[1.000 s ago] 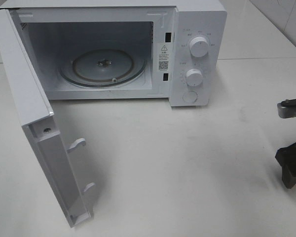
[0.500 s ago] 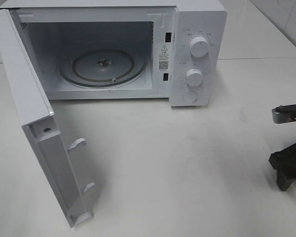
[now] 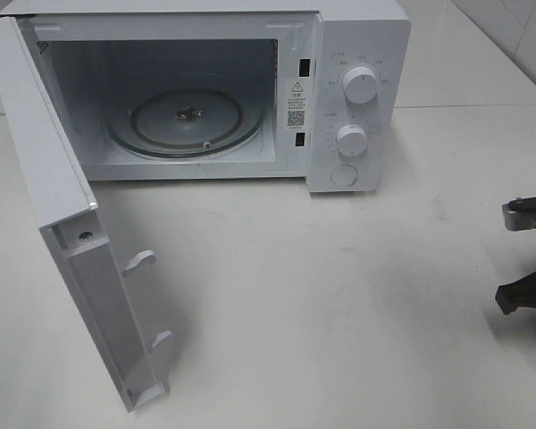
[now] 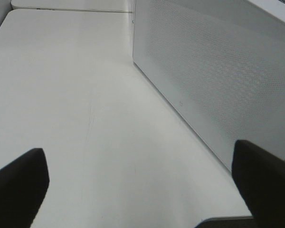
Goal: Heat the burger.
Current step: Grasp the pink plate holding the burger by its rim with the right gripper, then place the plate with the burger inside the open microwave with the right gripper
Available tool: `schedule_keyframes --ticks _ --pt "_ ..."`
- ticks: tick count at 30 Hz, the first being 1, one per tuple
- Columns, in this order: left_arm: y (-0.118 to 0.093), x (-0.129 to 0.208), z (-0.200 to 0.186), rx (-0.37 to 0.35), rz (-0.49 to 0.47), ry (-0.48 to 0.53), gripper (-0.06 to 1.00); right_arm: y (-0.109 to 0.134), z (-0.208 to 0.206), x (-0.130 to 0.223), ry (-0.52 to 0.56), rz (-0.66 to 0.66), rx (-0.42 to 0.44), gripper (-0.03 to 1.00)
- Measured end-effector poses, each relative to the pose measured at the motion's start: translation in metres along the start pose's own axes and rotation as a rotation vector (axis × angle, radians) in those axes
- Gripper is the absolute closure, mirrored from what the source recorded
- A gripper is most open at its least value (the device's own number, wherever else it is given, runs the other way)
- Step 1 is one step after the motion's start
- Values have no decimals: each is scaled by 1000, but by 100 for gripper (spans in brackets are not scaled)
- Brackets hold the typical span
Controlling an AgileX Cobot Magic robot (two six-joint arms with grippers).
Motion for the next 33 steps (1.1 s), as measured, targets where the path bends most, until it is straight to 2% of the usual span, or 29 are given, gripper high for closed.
schedule_keyframes --ticks 1,2,3,11,18,20,33 --pt "0 0 0 0 0 0 -5 0 0 0 1 7 1 72" --pt "0 0 0 0 0 0 -5 0 0 0 1 7 1 72" --pt "0 0 0 0 0 0 -5 0 -1 1 3 12 2 78" --pt "0 0 0 0 0 0 -5 -1 -3 2 4 14 4 79" --pt "0 0 0 0 0 0 -5 -5 -13 6 1 29 34 87" --pt "0 0 0 0 0 0 -5 -5 -21 8 -17 16 96 91" --pt "0 0 0 0 0 0 -5 6 -39 23 -27 -33 228 92"
Point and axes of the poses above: a point on each arm's last joint axis where the gripper is mounted, z pointing out along that axis toward the gripper, y along the wrist's bending axis when the last joint is at zero, x = y × z, the point moved 4 cm from there along z, pointing out along that axis toward the gripper, and after that the axes turned 12 degrees about z, right-handed, at the moved point
